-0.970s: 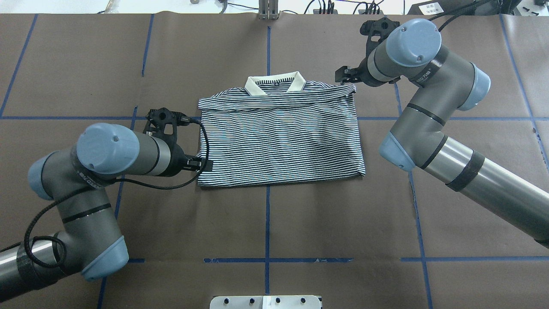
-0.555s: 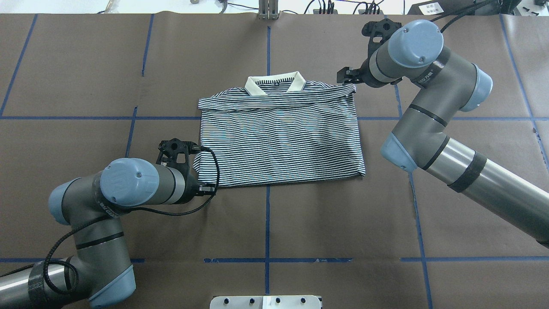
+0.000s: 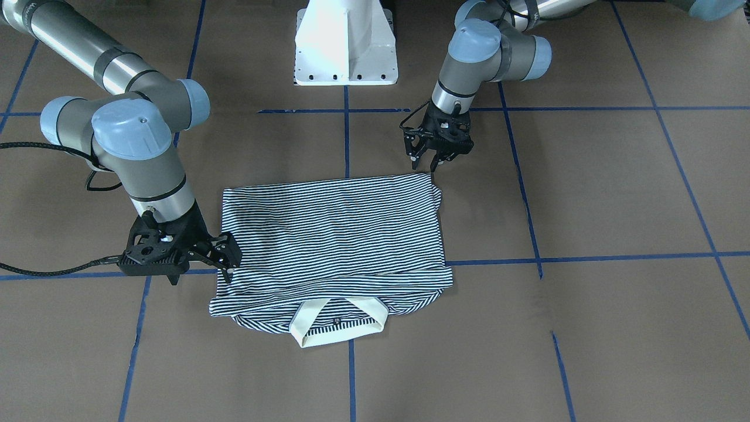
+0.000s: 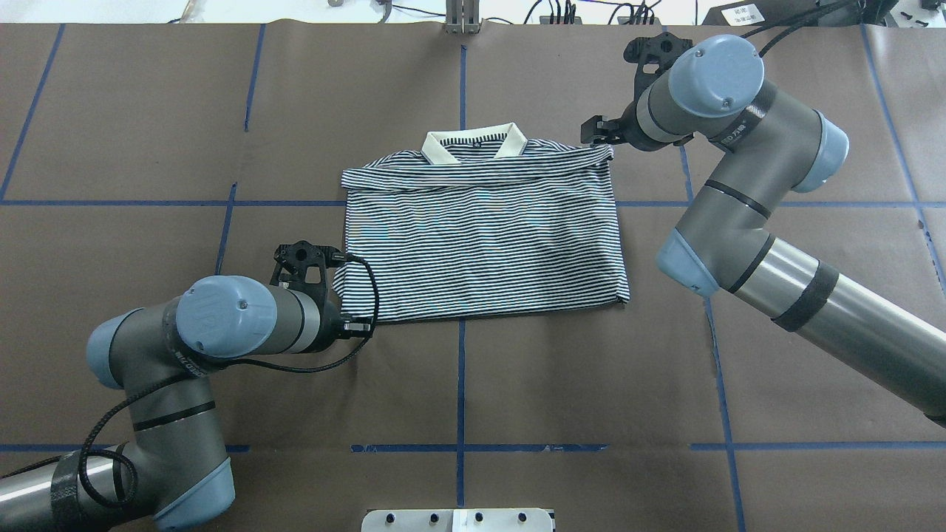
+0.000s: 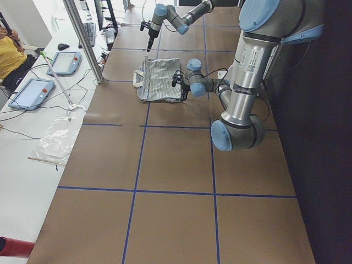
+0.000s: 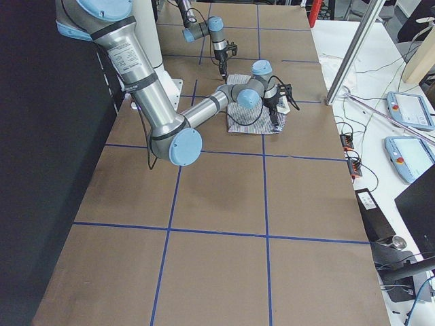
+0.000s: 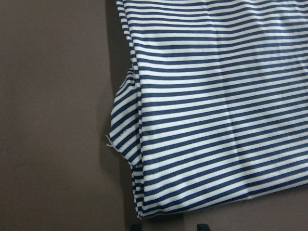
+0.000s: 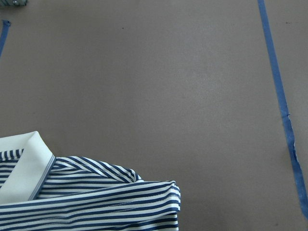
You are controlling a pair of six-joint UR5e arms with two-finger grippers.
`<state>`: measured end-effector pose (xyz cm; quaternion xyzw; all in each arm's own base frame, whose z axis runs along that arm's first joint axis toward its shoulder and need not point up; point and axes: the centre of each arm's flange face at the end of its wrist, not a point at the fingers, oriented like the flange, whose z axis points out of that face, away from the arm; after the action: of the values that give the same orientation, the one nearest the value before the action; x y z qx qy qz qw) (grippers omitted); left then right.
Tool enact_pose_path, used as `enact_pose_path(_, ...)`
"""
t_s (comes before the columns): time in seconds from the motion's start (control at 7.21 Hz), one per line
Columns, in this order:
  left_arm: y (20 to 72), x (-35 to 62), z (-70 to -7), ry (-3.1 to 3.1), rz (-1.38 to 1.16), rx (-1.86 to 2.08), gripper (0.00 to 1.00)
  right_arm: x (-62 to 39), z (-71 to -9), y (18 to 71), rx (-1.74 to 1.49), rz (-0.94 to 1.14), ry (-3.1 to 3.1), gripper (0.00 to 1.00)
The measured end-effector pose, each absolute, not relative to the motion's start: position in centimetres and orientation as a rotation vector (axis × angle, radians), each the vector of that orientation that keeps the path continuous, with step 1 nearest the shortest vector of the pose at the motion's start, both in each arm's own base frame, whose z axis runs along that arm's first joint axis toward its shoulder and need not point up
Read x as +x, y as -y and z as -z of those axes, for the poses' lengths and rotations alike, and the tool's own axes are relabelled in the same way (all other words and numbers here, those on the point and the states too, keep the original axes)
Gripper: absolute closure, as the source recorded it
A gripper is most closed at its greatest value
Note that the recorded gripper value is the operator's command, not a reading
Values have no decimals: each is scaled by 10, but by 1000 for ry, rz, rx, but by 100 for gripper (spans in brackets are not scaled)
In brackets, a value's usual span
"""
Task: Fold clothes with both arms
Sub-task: 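Move the left gripper to the folded shirt's side nearest it, then grasp the shirt side with the left gripper and drag it away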
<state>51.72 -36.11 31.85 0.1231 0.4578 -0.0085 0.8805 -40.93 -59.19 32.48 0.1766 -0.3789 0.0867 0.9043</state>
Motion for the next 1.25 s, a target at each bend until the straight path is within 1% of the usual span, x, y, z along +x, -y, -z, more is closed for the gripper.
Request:
enact_pose_path(0.42, 372, 511, -319, -944, 38, 276, 52, -409, -325, 592, 365, -179, 783, 0)
enact_pose_path(0.55, 373, 514, -321, -940, 38, 273, 55, -409, -325, 592, 365, -179, 782, 0)
enact_pose_path(0.69, 374, 517, -324, -934, 38, 269, 66, -409, -326, 592, 364, -179, 782, 0)
enact_pose_path(0.83, 374, 519, -326, -931, 38, 266, 88, -409, -326, 592, 364, -179, 782, 0)
enact_pose_path(0.97, 374, 520, -325, -933, 39, 266, 100, -409, -326, 592, 364, -179, 782, 0)
enact_pose_path(1.25, 374, 520, -320, -940, 37, 269, 100, -409, -326, 592, 365, -180, 781, 0)
